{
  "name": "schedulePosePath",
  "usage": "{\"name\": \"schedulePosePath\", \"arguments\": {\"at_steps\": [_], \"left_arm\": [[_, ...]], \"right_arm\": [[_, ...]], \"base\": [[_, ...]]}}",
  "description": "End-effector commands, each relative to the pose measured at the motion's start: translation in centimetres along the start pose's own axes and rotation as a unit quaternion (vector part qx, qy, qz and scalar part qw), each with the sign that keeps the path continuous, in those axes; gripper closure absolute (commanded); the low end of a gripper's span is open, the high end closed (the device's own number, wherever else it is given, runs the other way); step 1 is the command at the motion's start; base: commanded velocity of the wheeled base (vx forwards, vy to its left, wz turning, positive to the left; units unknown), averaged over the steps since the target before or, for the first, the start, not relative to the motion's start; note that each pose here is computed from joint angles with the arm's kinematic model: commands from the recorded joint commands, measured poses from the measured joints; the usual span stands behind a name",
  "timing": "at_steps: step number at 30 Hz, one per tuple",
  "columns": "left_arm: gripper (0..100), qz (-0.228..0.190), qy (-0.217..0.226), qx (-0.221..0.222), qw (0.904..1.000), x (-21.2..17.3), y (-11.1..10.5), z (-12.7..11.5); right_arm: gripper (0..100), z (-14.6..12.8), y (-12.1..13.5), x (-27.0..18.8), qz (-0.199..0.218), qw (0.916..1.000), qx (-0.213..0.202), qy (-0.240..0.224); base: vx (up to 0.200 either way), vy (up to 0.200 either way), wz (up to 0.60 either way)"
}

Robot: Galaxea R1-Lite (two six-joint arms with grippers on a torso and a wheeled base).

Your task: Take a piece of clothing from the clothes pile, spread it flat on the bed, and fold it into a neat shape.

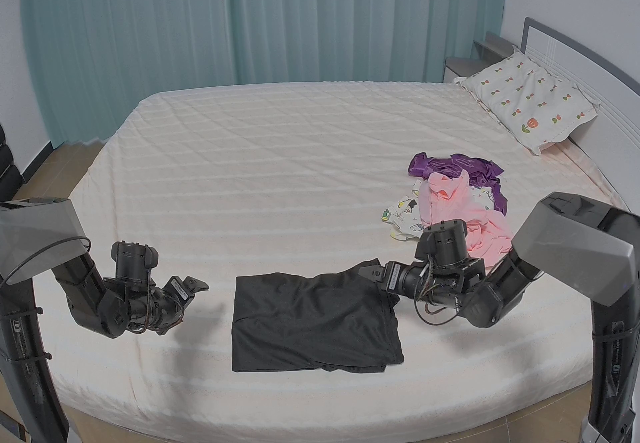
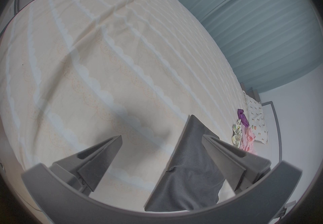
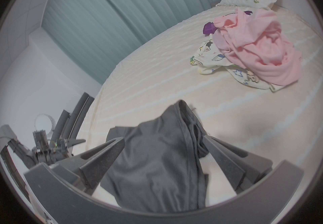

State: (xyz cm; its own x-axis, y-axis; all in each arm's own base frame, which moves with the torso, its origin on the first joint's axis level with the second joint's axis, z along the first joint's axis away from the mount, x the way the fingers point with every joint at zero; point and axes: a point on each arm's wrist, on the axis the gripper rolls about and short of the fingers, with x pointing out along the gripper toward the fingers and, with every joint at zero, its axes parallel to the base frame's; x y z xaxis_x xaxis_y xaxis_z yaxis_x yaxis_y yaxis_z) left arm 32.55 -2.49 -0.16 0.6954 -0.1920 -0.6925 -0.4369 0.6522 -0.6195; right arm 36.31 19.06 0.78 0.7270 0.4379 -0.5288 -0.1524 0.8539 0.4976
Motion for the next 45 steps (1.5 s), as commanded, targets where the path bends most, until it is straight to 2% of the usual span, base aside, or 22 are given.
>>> {"name": "schedulePosePath", "arguments": {"at_steps": [1,6,11,12,16,23,24,32,37,41,45], "left_arm": [[0,0.001,0.001,-0.001,1.0,0.1,0.1,-0.1],[0,0.001,-0.001,-0.001,1.0,0.1,0.2,-0.1],[0,0.0,-0.001,-0.002,1.0,0.0,0.2,-0.2],[0,-0.001,-0.002,0.0,1.0,0.1,0.2,-0.4],[0,0.007,0.005,-0.001,1.0,-0.4,0.8,-0.9],[0,-0.017,-0.018,0.002,0.9997,-0.6,1.2,-1.3],[0,-0.023,-0.023,0.003,0.9995,-0.7,1.3,-1.4],[0,-0.031,-0.031,0.006,0.999,-0.4,1.4,-1.4],[0,-0.032,-0.032,0.006,0.999,-0.4,1.4,-1.4],[0,-0.032,-0.032,0.005,0.999,-0.4,1.4,-1.3],[0,-0.032,-0.032,0.005,0.999,-0.3,1.4,-1.4]], "right_arm": [[0,-1.9,-1.1,5.3,-0.016,0.9993,0.029,0.02],[0,-2.0,-1.6,6.0,-0.02,0.9975,0.067,0.015],[0,-2.1,-1.8,6.4,-0.023,0.9969,0.075,0.01],[0,-0.9,-2.3,6.8,-0.027,0.9962,0.081,-0.018],[0,-0.1,-3.0,7.8,-0.019,0.9952,0.087,-0.04],[0,1.0,-3.1,8.0,-0.003,0.9929,0.101,-0.063],[100,1.1,-3.2,8.0,-0.004,0.9924,0.105,-0.064],[100,1.4,-4.1,7.8,0.003,0.9918,0.115,-0.055],[100,2.7,-5.2,7.2,-0.003,0.9848,0.159,-0.071],[100,2.9,-5.6,6.8,-0.008,0.984,0.164,-0.07],[100,3.0,-5.3,6.4,0.004,0.9839,0.162,-0.076]], "base": [[0.0,0.0,0.0],[0.0,0.0,0.0],[0.0,0.0,0.0],[0.0,0.0,0.0],[0.0,0.0,0.0],[0.0,0.0,0.0],[0.0,0.0,0.0],[0.0,0.0,0.0],[0.0,0.0,0.0],[0.0,0.0,0.0],[0.0,0.0,0.0]]}}
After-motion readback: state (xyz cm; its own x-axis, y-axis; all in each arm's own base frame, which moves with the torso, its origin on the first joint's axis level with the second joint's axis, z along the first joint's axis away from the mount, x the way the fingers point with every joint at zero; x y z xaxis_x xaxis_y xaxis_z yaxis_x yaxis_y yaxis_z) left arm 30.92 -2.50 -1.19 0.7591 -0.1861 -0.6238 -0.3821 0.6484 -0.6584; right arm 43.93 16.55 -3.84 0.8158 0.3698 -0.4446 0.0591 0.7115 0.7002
